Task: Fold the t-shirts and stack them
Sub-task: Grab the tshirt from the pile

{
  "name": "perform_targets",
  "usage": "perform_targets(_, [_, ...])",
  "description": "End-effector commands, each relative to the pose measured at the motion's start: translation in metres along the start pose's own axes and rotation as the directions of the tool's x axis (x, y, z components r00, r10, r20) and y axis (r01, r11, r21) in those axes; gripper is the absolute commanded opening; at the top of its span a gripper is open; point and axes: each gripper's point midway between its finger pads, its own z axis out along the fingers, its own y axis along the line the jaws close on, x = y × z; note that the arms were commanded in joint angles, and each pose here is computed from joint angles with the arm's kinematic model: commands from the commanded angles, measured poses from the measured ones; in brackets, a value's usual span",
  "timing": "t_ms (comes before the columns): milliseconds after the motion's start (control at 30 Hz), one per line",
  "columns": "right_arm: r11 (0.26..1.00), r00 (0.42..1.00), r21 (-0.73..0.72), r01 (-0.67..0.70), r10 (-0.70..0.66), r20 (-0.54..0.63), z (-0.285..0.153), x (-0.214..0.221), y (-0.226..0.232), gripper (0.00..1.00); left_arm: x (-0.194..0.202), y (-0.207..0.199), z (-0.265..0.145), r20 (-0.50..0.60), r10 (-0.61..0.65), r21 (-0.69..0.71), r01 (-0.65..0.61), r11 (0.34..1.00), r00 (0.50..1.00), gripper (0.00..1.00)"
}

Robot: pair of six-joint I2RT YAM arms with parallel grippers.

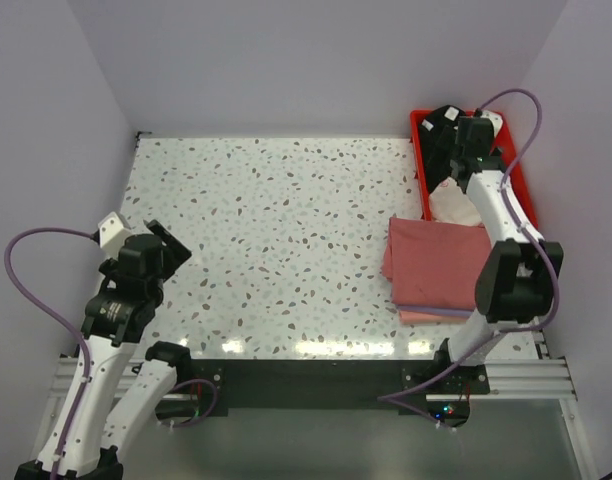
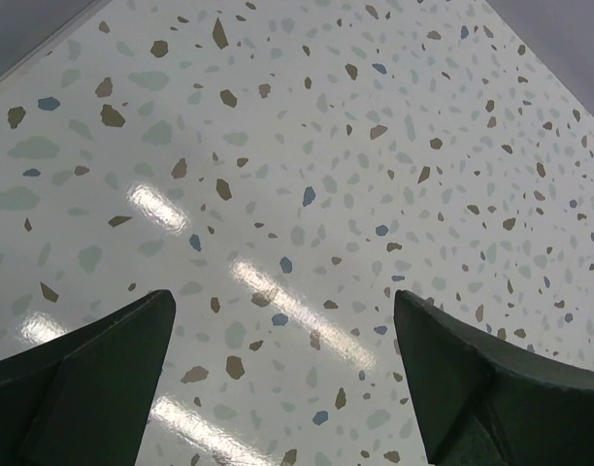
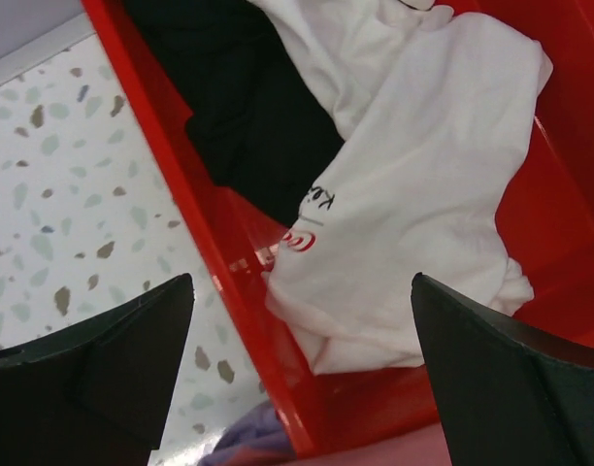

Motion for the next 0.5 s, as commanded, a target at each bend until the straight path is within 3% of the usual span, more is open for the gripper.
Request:
perform_targets(0, [0.990,0.997,0.142,0.012,-0.001,-0.077,0.032,-0.004,-0.034,0.96,-0.007,-0.008,0.003,0.023,-0.001,0.024,0.000,1.000,1.000,1.00])
perform_targets(67, [0.988,0.991,0.149,0.028,-0.008,-0.136,0.054,0.010,-0.036,0.95,-0.005,-0.008,0.004,0.014,0.006,0.021,-0.006,1.000,1.000,1.00])
perform_targets(333, [0.993,0.992,0.114,0.010,0.005,-0.127,0.115,0.025,-0.037,0.91,-0.007,-0.010,0.005,0.014,0.013,0.019,-0.013,1.000,1.000,1.00])
perform_targets(433, [0.994,0.990,0.105,-0.001,0.016,-0.141,0.128,0.029,-0.039,0.87,-0.004,-0.008,0.007,0.009,0.014,0.010,-0.014,1.000,1.000,1.00])
perform_targets(467, [0.995,0.990,0.102,-0.001,0.016,-0.141,0.130,0.030,-0.039,0.81,-0.003,-0.009,0.007,0.005,0.013,0.012,-0.014,1.000,1.000,1.00])
